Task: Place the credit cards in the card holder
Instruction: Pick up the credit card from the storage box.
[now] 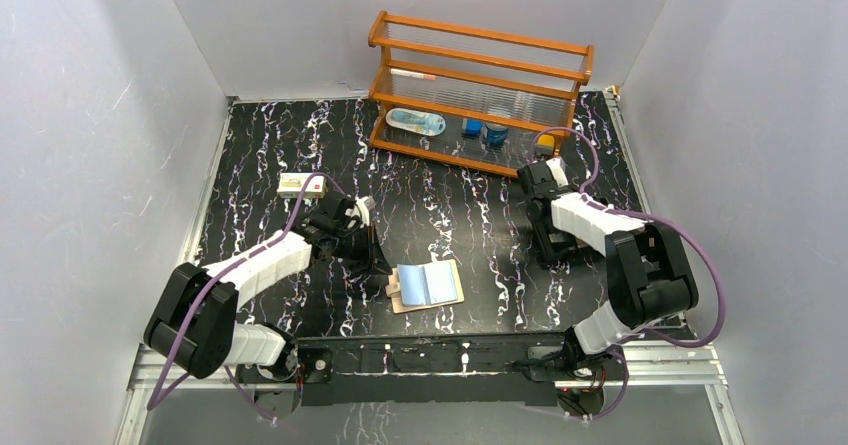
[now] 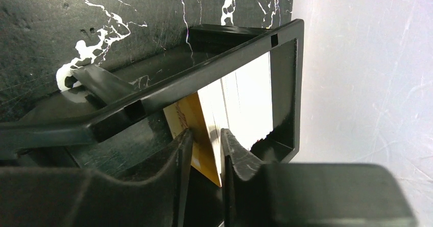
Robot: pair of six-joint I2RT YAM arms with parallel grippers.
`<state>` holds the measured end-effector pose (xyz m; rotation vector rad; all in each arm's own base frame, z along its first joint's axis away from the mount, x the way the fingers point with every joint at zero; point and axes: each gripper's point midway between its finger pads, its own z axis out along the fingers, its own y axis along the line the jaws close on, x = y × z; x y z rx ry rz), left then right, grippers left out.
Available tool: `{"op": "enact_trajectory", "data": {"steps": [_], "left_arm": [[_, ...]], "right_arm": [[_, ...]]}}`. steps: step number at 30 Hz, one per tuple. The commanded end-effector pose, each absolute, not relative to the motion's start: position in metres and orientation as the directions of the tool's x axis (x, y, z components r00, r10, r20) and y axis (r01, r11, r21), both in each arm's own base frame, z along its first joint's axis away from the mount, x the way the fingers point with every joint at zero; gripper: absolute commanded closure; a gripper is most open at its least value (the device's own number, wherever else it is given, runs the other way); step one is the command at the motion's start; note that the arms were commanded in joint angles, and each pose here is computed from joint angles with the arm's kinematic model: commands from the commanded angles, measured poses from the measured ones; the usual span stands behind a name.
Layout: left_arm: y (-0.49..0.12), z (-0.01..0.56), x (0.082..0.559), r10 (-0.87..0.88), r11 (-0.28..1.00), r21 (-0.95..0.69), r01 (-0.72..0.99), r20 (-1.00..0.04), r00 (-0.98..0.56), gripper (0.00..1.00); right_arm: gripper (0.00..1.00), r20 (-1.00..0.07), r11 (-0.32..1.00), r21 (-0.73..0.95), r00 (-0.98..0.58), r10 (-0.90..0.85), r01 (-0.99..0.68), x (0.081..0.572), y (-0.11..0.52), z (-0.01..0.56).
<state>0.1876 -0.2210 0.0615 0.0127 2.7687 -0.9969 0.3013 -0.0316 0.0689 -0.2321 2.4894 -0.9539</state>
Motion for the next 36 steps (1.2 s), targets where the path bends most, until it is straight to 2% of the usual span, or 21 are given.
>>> {"op": "enact_trajectory", "data": {"steps": [1,8,14,17,20,25,32,36], "left_arm": [[-0.223,0.07,0.185,-0.061,0.757,-0.647,0.086,-0.201,-0.978,1.0],[-0.222,0.07,0.185,-0.062,0.76,-0.644,0.088,-0.206,-0.976,1.0],[-0.22,0.069,0.185,-0.069,0.768,-0.635,0.081,-0.207,-0.976,0.99],[-0.217,0.067,0.186,-0.074,0.783,-0.618,0.072,-0.207,-0.976,0.89],[-0.214,0.069,0.187,-0.075,0.794,-0.603,0.073,-0.216,-0.973,0.74],[-0.216,0.073,0.184,-0.066,0.779,-0.622,0.084,-0.215,-0.974,0.53],[-0.223,0.07,0.175,-0.038,0.75,-0.656,0.083,-0.169,-0.985,0.4],[-0.227,0.068,0.174,-0.022,0.747,-0.659,0.09,-0.16,-0.987,0.35]], "right_arm": [[0.7,-0.424,0.735,-0.674,-0.854,-0.303,0.074,0.307,-0.036,0.089],[0.78,-0.433,0.749,-0.658,-0.853,-0.291,0.079,0.308,-0.034,0.096],[0.91,-0.442,0.82,-0.57,-0.86,-0.256,0.049,0.305,-0.018,0.104],[0.96,-0.464,0.866,-0.499,-0.856,-0.23,0.038,0.303,-0.006,0.111],[1.0,-0.484,0.906,-0.422,-0.851,-0.201,0.026,0.299,0.006,0.118],[1.0,-0.527,0.955,-0.297,-0.836,-0.155,0.01,0.293,0.025,0.136],[1.0,-0.664,0.999,0.013,-0.747,-0.026,-0.046,0.288,0.073,0.181],[1.0,-0.711,0.954,0.265,-0.698,0.092,-0.144,0.282,0.116,0.204]]}}
